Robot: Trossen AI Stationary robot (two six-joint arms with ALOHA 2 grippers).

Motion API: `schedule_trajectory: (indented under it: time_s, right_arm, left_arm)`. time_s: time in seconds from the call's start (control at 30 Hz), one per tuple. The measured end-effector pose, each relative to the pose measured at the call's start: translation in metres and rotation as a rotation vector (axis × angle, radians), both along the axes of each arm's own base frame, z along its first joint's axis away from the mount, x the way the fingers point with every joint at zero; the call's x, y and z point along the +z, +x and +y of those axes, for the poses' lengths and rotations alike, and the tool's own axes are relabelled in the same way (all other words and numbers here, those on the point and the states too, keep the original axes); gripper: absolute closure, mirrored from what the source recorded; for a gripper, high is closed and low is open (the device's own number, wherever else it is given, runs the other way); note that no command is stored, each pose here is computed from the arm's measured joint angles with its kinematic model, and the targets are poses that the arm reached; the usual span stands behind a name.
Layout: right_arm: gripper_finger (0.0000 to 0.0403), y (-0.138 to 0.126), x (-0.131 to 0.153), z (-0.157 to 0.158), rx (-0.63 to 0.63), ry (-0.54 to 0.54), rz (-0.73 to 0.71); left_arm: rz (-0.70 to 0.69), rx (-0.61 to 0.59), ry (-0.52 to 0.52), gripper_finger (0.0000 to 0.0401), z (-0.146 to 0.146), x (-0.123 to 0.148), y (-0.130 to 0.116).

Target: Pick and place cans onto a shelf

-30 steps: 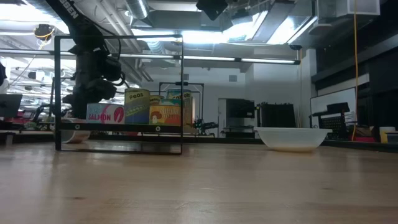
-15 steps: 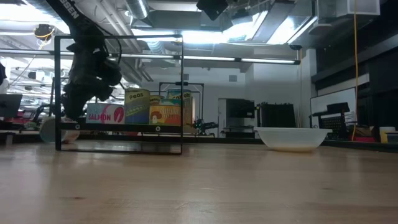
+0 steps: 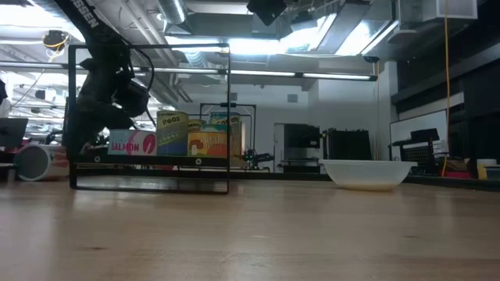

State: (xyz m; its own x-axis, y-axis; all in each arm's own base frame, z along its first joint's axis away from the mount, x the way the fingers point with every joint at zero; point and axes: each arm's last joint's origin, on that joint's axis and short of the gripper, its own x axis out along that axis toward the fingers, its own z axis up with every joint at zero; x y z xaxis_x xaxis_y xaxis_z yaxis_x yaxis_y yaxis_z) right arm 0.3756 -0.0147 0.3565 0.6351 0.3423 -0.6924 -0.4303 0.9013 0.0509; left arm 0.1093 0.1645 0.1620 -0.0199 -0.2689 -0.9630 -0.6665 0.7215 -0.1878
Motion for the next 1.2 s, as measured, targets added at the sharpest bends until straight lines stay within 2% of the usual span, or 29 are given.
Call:
schedule_trajectory:
  time_s: [0.27,0.43,0.8,1.2]
  right_arm:
    - [0.0304,0.000,0.000,0.000,0.000,0.000,0.000]
    - [0.0304,0.000,0.000,0.000,0.000,0.000,0.000]
    - [0.0304,0.000,0.000,0.000,0.000,0.000,0.000]
    - [0.0304,0.000,0.000,0.000,0.002,-0.001,-0.001]
  left_arm:
    - [0.028,-0.007,0.017,0.0352,0.000,0.000,0.000]
    - [0.037,0.043,0.016,0.0392,0.000,0.000,0.000]
    - [0.047,0.065,0.029,0.0398,0.004,0.009,0.002]
    - [-0.040,0.006,0.162,0.0400,0.017,0.037,0.028]
